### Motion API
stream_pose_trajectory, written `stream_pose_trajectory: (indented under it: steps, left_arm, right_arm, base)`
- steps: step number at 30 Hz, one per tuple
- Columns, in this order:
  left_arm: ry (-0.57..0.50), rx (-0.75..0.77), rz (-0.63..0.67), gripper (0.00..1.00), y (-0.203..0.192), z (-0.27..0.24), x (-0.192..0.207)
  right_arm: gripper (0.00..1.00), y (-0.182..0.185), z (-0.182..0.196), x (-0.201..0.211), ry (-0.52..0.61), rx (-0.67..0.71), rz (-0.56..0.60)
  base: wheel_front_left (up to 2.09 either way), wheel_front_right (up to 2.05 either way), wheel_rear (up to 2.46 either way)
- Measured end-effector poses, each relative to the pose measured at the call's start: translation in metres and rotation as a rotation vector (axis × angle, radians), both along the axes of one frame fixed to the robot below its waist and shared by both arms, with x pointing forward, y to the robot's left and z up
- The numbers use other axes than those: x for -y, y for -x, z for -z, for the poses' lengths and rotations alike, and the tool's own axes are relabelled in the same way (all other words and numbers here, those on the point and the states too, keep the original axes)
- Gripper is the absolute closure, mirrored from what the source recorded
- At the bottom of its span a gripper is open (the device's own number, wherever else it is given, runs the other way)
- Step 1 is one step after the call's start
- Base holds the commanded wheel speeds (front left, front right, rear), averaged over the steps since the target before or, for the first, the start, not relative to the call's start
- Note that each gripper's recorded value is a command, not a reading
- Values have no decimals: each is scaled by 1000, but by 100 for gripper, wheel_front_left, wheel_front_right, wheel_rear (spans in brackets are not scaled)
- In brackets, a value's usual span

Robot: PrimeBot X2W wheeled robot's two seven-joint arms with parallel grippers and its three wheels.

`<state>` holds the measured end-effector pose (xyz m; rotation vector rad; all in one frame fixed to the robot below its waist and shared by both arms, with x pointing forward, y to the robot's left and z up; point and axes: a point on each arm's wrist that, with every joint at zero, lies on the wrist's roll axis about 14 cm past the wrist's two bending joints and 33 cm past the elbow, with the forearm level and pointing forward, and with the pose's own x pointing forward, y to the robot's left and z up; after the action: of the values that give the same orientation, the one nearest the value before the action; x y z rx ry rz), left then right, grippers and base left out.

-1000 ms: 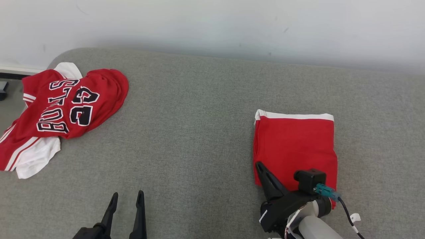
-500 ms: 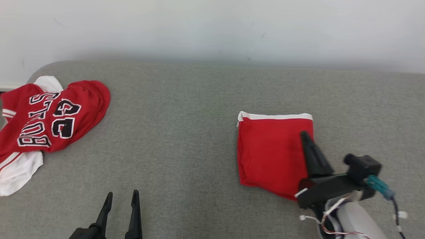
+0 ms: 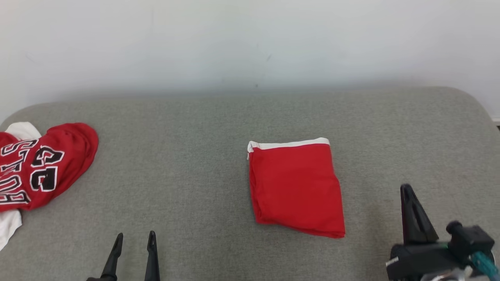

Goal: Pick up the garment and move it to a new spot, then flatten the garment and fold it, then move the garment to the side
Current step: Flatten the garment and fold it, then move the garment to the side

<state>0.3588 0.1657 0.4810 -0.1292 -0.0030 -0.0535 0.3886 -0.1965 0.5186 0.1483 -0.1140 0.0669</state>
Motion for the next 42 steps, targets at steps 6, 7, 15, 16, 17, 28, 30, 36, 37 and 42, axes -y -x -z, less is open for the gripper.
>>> stream_pose_trajectory:
  steps: [6,7,15,16,17,28,30,36,37,42]
  left_arm:
    - [-26,24,21,0,1,-7,7]
    - [-26,27,21,0,1,-8,7]
    - [-50,13,20,0,8,-3,6]
    - [-52,11,20,0,8,-3,6]
    - [-54,9,19,0,9,-2,6]
    - [-72,-18,-7,0,17,6,-3]
    - [-72,-20,-10,0,17,7,-3]
    - [-79,-19,-13,0,19,7,-5]
    - [-80,-20,-13,0,19,7,-5]
    - [-80,-21,-14,0,19,7,-5]
  right_arm:
    - [87,28,11,12,11,-28,53]
    - [58,32,14,13,9,-37,59]
    - [0,44,37,2,11,-107,47]
    - [0,45,40,0,13,-117,40]
    - [0,45,42,-3,16,-123,33]
    - [0,40,43,-12,21,-125,11]
    - [0,40,43,-13,20,-124,9]
    - [0,39,42,-17,18,-121,2]
    - [0,39,42,-17,19,-121,1]
    - [0,38,42,-18,17,-122,-1]
  base:
    - [0,0,0]
    - [0,0,0]
    - [0,0,0]
    - [0,0,0]
    - [0,0,0]
    - [0,0,0]
    - [0,0,0]
    - [0,0,0]
    - [0,0,0]
    - [0,0,0]
